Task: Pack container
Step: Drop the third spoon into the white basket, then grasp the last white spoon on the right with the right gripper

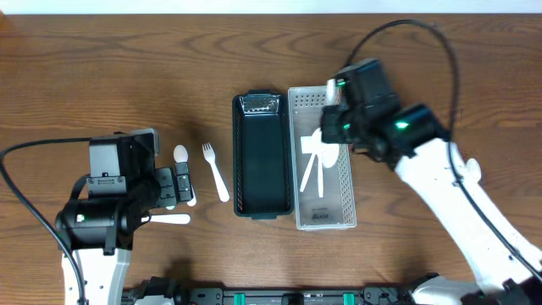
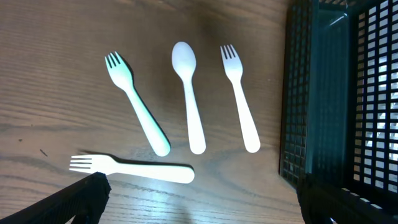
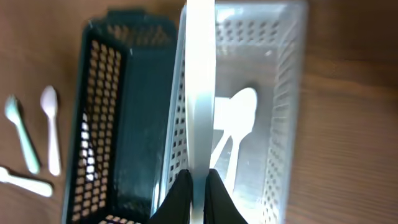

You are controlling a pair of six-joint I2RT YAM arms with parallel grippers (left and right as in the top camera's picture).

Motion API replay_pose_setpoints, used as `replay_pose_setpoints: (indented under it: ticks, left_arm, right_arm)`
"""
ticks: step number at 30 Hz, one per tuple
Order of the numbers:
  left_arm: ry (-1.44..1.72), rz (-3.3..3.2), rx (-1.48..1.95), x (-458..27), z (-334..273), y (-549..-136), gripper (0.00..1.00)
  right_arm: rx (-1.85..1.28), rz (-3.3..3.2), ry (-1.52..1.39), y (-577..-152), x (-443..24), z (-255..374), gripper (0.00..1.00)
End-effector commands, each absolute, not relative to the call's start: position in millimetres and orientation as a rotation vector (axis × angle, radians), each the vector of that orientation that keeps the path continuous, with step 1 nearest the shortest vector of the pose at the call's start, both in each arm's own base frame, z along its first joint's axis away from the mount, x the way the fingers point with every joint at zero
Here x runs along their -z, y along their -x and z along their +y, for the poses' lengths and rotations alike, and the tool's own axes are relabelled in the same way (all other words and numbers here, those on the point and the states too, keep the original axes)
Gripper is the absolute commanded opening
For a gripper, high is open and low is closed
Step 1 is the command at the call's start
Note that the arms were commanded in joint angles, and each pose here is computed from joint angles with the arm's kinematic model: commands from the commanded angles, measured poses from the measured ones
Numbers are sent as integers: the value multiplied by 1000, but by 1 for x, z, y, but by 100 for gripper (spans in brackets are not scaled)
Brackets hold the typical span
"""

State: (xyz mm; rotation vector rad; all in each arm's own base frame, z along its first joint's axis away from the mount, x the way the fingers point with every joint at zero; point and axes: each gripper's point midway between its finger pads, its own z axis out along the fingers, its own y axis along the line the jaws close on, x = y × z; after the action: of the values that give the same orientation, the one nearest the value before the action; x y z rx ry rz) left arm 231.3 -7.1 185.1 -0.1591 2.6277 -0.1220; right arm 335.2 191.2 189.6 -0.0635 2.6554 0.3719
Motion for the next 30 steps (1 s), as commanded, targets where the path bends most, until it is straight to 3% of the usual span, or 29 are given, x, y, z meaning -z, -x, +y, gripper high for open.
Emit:
replay_pose_setpoints:
  ticks: [1, 4, 7, 8, 13, 16, 21, 26, 30]
  left_arm:
    - [171, 2626, 125, -188, -6, -234, 98]
    - [172, 2628, 125, -188, -6, -234, 98]
    - [171, 2628, 125, -188, -6, -234, 98]
    - [171, 2628, 125, -188, -6, -234, 98]
    - [171, 2627, 125, -188, -6, -234, 98]
    - [171, 2627, 125, -188, -6, -234, 98]
    - [171, 2627, 125, -188, -6, -234, 98]
    - [171, 2627, 125, -188, -6, -234, 98]
    - [171, 2627, 125, -188, -6, -235, 98]
  right_arm:
    - [-276, 2754, 117, -338, -149, 195, 5]
    - [-221, 2824, 167, -338, -121, 195, 7]
    - [-189, 2853, 241, -339, -105, 195, 35]
    - [-182, 2857, 259, -339, -102, 195, 38]
    - [-137, 2825, 235, -344, -115, 188, 39]
    - [-81, 2773, 65, -353, -145, 164, 38]
    - [-55, 2658, -275, -356, -207, 82, 39]
    - [53, 2615, -679, -326, -226, -28, 45]
    - [122, 2640, -880, -300, -212, -90, 66]
